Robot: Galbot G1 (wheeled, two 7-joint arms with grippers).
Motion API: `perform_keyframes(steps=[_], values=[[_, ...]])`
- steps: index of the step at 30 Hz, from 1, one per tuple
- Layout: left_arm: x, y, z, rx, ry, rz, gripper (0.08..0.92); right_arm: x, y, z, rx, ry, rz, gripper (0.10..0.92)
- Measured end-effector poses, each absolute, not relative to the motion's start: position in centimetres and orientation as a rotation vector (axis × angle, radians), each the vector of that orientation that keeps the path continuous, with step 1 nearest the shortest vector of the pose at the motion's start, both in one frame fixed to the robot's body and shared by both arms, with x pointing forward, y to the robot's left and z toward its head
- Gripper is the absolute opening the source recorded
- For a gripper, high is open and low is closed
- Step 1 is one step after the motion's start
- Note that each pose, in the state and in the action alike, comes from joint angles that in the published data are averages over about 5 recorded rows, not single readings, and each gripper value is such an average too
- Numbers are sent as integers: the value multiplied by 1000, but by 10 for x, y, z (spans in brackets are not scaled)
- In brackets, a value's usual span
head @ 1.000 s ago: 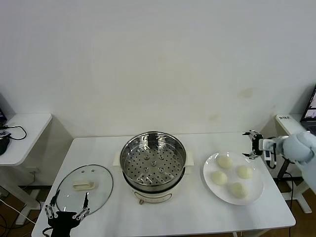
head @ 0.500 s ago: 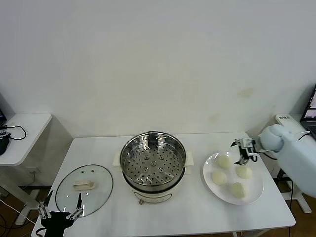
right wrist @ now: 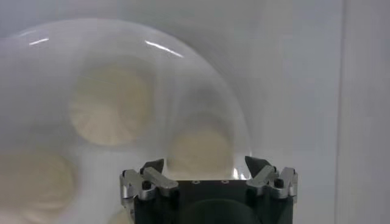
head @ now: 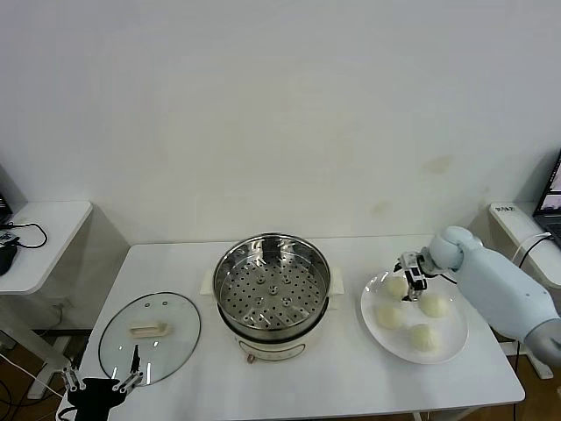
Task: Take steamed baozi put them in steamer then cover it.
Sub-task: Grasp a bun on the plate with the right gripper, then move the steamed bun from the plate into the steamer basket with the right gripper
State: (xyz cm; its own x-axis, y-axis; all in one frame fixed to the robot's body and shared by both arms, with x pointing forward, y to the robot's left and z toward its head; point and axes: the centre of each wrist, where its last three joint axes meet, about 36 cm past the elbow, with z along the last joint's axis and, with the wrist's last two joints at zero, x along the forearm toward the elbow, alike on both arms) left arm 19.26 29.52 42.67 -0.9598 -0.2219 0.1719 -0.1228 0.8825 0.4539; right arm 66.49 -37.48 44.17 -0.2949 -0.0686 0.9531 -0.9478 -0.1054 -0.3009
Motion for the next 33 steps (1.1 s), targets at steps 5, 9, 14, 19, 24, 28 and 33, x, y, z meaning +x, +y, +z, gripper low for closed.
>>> perform_keyframes(steps=[5,9,14,19,24,28,33], values=[[193,296,427,267,-2833,-667,823,667,-373,441,1171,-1403,1497,650],[193,297,427,271,-2832,-670,823,668,-372,443,1172,-1399,1492,616],[193,297,428,271,-2834,-670,823,666,-371,454,1180,-1406,1486,611],[193,295,428,265,-2839,-667,823,662,-373,476,1191,-1426,1494,611],[195,294,427,252,-2846,-665,823,656,-379,513,1193,-1454,1514,611],[197,294,426,240,-2847,-661,823,654,-381,551,1193,-1486,1540,615],[199,295,425,231,-2851,-656,823,656,-366,605,1213,-1542,1584,619]])
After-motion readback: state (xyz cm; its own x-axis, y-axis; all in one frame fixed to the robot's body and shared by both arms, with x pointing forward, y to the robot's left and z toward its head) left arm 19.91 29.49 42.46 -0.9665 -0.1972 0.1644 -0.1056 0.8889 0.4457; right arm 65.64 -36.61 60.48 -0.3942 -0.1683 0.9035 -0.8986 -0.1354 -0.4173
